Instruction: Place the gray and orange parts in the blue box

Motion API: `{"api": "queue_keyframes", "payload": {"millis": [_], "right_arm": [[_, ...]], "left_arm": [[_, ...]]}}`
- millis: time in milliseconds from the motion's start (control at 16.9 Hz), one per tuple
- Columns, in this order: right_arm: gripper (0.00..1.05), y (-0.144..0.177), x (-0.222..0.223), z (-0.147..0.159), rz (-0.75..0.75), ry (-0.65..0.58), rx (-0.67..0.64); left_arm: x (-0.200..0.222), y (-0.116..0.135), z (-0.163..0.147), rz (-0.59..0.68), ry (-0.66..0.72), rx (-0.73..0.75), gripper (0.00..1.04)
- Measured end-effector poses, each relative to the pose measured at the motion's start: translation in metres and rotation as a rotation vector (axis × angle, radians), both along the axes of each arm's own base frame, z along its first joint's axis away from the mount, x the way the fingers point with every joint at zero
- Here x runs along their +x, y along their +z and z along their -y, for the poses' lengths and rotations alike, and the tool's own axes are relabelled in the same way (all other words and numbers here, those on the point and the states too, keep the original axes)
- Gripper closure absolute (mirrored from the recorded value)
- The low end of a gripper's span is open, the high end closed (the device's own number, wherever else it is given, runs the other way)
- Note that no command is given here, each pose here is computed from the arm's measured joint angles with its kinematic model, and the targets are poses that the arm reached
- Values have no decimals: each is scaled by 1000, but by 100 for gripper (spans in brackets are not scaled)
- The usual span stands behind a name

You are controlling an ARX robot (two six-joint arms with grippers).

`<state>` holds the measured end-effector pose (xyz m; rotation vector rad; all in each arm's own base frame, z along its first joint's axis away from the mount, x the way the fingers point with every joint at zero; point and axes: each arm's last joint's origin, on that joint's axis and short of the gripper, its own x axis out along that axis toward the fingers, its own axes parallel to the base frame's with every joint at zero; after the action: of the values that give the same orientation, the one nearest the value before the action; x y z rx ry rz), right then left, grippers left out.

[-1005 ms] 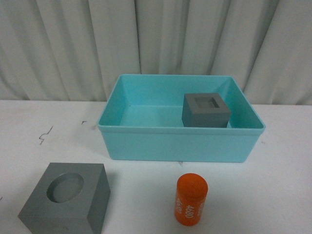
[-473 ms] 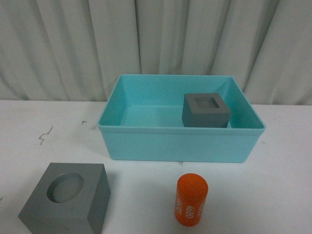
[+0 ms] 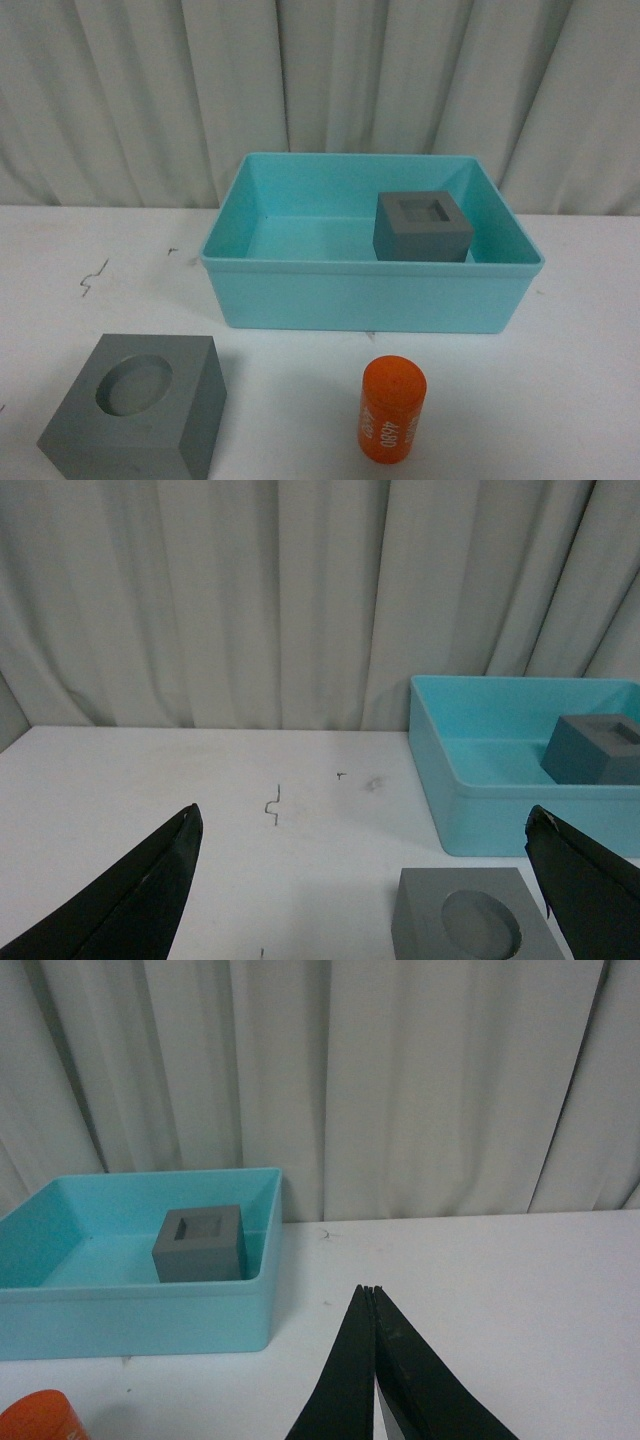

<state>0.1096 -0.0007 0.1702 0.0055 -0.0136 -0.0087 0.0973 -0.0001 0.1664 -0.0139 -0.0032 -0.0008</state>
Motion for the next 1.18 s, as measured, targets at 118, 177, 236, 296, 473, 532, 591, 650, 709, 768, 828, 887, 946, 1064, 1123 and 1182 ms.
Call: {"api": "queue_keyframes", "payload": {"millis": [118, 177, 236, 296, 473, 532, 591, 650, 709, 768, 828, 887, 946, 1064, 1123, 1182], "right_arm": [[103, 0, -2, 0, 0, 0, 0], [103, -1, -3, 0, -13, 0, 0], [103, -7, -8, 0, -57, 3, 0], [103, -5, -11, 0, -27, 3, 0], [103, -3, -12, 0, -9, 3, 0], [103, -3, -13, 0, -8, 3, 0], [103, -3, -13, 0, -8, 3, 0], [103, -3, -13, 0, -8, 3, 0], [103, -3, -13, 0, -8, 3, 0], [88, -3, -13, 0, -8, 3, -1], [79, -3, -13, 0, -8, 3, -1], [70, -3, -13, 0, -8, 3, -1], [65, -3, -13, 0, -8, 3, -1], [59, -3, -13, 0, -8, 3, -1], [56, -3, -13, 0, -8, 3, -1], [52, -3, -13, 0, -8, 3, -1]], "left_arm": [[0, 0, 0, 0, 0, 0, 7], [0, 0, 0, 0, 0, 0, 7], [0, 0, 0, 0, 0, 0, 7], [0, 0, 0, 0, 2, 0, 7], [0, 0, 0, 1, 0, 0, 7], [0, 0, 0, 0, 0, 0, 7], [0, 0, 0, 1, 0, 0, 7], [0, 0, 0, 1, 0, 0, 7], [0, 0, 0, 1, 0, 0, 7], [0, 0, 0, 1, 0, 0, 7], [0, 0, 0, 1, 0, 0, 7], [0, 0, 0, 1, 0, 0, 7], [0, 0, 0, 0, 0, 0, 7], [0, 0, 0, 1, 0, 0, 7], [0, 0, 0, 1, 0, 0, 7], [0, 0, 0, 1, 0, 0, 7]]}}
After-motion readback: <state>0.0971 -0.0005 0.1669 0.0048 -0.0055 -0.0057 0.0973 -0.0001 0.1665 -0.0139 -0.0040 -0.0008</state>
